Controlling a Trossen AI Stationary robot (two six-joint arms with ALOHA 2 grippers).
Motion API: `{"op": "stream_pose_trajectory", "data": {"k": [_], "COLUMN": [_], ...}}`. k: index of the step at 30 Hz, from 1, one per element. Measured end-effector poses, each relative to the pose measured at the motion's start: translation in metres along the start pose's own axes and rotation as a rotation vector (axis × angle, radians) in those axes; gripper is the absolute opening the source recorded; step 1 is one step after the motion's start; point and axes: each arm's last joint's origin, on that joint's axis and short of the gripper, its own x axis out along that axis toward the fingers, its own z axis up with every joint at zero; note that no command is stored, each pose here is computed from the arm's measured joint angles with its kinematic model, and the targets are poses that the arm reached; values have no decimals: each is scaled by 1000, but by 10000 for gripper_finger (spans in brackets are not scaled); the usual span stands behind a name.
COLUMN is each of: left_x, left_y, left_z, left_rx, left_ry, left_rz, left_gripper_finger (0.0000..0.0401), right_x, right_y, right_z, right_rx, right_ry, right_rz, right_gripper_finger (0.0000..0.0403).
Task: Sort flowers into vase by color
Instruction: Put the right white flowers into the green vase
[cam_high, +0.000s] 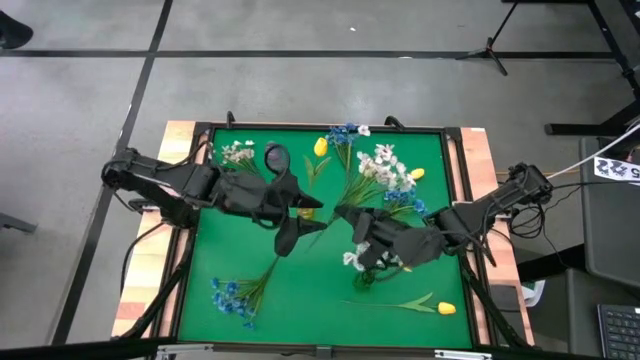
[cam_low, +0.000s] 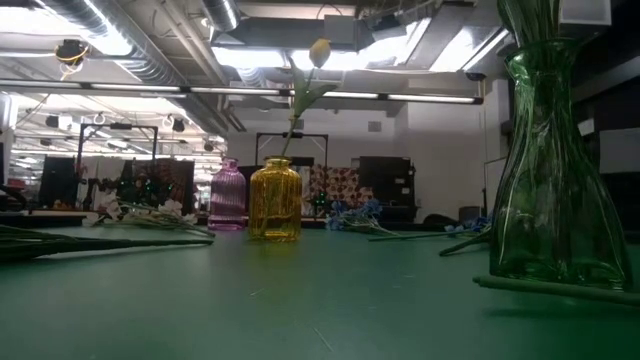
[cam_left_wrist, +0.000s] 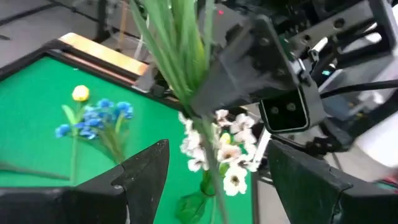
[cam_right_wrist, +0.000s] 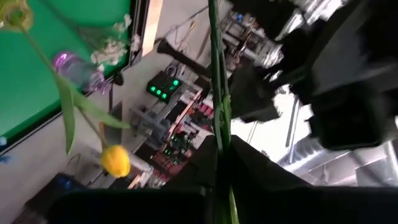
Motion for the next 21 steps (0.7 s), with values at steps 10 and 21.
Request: {"op": "stream_pose_trajectory", "data": {"k": [10,21], "left_x": [12,31], "left_y": [2,6], "left_z": [-1,-6], "left_rx": [-33,-31], "left_ry": [-7,13], "left_rz": [-129,-141], "left_gripper_finger": [266,266], "right_x": [-12,-10], "right_y": [-3,-7], "right_z": [9,8], "right_rx": [-27,11], "right_ry": [-43,-87], "right_rz": [-24,-61], "right_gripper_finger": [28,28]}}
